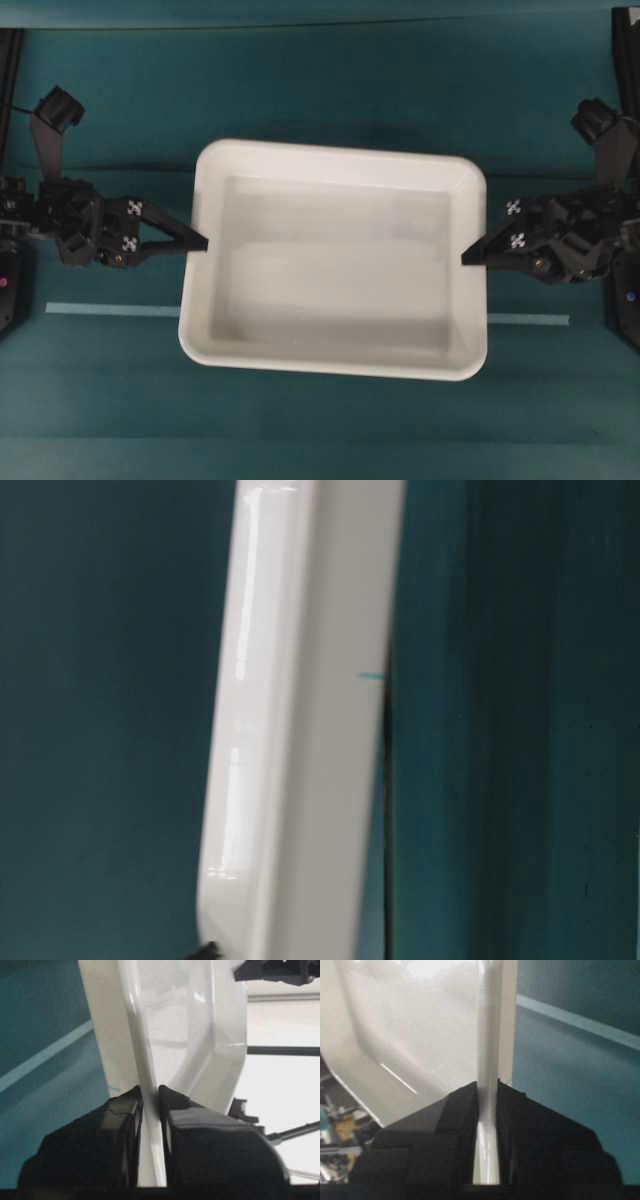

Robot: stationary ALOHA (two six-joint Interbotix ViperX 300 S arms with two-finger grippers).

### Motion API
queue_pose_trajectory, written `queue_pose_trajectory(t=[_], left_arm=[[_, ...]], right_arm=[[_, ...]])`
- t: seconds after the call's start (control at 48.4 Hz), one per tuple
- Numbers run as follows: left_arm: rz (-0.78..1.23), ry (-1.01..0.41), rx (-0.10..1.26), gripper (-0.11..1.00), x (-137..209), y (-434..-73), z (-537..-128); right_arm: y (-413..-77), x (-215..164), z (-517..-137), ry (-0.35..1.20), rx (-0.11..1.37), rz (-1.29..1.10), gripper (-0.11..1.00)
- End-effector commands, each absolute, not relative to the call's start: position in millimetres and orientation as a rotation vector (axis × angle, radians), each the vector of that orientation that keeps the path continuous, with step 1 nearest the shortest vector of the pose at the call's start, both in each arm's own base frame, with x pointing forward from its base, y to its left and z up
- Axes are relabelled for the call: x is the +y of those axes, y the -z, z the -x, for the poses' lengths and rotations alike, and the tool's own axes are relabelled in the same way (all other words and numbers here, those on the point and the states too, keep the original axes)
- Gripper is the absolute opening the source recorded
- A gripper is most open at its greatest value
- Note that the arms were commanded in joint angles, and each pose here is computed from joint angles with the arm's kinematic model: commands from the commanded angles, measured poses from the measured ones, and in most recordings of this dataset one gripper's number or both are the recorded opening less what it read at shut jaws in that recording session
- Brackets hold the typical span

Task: Lift the white case with both hands.
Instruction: 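Lift the gripped tray upward with both grippers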

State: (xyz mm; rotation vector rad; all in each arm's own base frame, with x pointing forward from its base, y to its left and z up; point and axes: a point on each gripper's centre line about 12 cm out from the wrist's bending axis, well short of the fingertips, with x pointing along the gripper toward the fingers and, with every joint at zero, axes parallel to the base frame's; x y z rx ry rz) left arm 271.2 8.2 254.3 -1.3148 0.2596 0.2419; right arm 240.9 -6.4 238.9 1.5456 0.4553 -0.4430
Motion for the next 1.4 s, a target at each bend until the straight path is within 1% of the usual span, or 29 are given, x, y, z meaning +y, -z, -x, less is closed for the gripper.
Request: queue_pose_trajectory(t=[0.0, 0.165, 0.413, 0.64, 0.847, 1.136, 1.383], left_arm=[[1.317, -0.194, 0.203, 0.08, 7.6, -283.9, -278.9], [1.319, -0.182, 0.185, 0.08, 7.5, -301.7, -270.6], [1.324, -0.149, 0.131, 0.08, 9.1, -333.0, -267.7], [1.322, -0.126, 0.109, 0.08, 7.9, -350.6, -266.1], [1.323, -0.097, 0.066, 0.08, 8.5, -366.6, -258.8], [1.323, -0.095, 0.064, 0.08, 8.1, -388.2, -255.0], [1.323, -0.065, 0.029, 0.08, 7.7, -408.2, -254.8]], right_arm=[[-273.1, -10.3, -249.0, 0.381, 0.373, -1.557, 0.11], [-296.3, -13.0, -238.4, 0.354, 0.334, -1.564, 0.11], [-317.0, -13.4, -235.7, 0.325, 0.309, -1.559, 0.10], [-344.5, -12.9, -234.4, 0.287, 0.279, -1.537, 0.10], [-355.3, -12.0, -228.3, 0.282, 0.285, -1.532, 0.10], [-388.2, -11.8, -225.8, 0.227, 0.229, -1.529, 0.10], [-415.0, -10.9, -222.5, 0.187, 0.195, -1.526, 0.10]])
